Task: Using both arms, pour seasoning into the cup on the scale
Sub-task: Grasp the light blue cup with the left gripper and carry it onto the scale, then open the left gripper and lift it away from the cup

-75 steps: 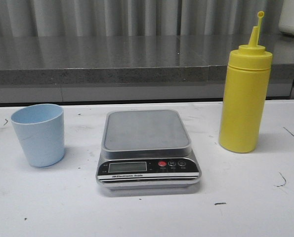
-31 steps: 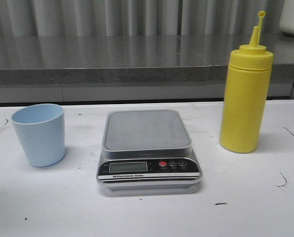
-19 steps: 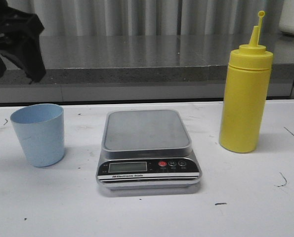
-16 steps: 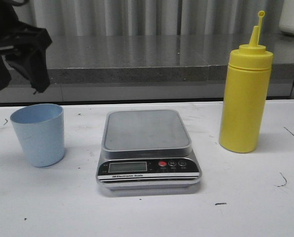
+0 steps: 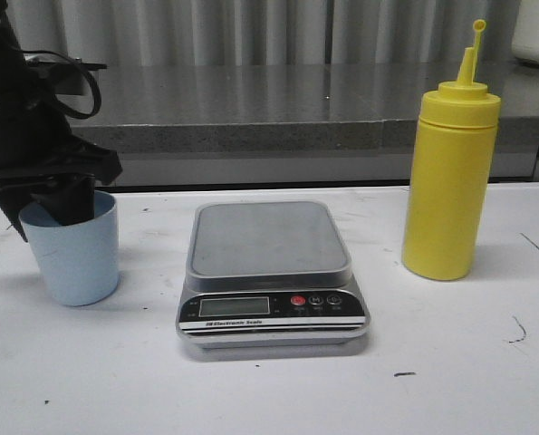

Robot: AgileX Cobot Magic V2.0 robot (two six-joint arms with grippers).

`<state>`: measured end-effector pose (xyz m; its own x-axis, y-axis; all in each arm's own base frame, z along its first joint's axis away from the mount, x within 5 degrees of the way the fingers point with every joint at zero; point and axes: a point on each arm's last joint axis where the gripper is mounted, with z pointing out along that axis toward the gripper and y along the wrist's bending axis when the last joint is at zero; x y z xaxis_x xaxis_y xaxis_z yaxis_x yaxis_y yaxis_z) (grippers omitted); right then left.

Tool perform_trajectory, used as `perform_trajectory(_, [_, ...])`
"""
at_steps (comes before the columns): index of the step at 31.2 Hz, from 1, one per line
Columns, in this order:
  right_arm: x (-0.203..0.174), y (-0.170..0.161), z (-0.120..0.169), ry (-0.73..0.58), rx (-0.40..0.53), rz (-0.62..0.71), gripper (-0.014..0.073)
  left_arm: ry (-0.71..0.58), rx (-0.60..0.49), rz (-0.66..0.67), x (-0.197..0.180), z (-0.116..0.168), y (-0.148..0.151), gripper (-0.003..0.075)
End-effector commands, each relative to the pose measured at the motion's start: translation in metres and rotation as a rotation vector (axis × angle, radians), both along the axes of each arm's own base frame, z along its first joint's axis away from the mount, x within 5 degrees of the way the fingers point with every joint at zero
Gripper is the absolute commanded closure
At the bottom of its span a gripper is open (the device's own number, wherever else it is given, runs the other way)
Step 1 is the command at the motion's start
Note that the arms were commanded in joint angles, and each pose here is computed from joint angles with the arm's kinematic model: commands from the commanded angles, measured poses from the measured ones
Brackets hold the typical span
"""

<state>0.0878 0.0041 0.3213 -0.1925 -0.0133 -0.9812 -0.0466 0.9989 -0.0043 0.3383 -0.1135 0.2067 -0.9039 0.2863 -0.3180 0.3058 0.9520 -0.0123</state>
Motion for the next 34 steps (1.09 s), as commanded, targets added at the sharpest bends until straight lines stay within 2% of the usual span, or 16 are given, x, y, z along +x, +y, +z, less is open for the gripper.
perform_trajectory(1, [0.001, -0.001, 0.018, -0.099, -0.013, -0.009, 0.0007, -0.1, -0.039, 0.01, 0.004, 0.024, -0.002, 0.0637])
perform_trajectory(3, [0.001, -0.001, 0.018, -0.099, -0.013, -0.009, 0.0007, -0.108, -0.041, 0.01, 0.004, 0.024, -0.002, 0.0738])
perform_trajectory(7, [0.001, -0.001, 0.018, -0.099, -0.013, -0.009, 0.0007, -0.126, -0.048, 0.01, 0.007, 0.029, -0.003, 0.074])
perform_trajectory(12, [0.001, -0.001, 0.018, -0.099, -0.013, -0.009, 0.0007, -0.136, -0.082, 0.013, 0.012, 0.058, -0.01, 0.074])
perform_trajectory(16, [0.001, -0.001, 0.018, -0.095, -0.013, -0.009, 0.0007, -0.164, -0.101, -0.031, 0.016, 0.094, -0.025, 0.074])
perform_trajectory(20, [0.001, -0.001, 0.017, -0.093, -0.013, -0.009, 0.0007, -0.157, -0.131, -0.086, 0.022, 0.109, -0.053, 0.074])
perform_trajectory(28, [0.001, -0.001, 0.017, -0.093, -0.013, -0.009, 0.0007, -0.113, -0.134, -0.232, 0.024, 0.098, -0.123, 0.074])
perform_trajectory(34, [0.001, -0.001, 0.017, -0.093, -0.013, -0.009, 0.0007, -0.09, -0.125, -0.254, 0.026, 0.084, -0.135, 0.0739])
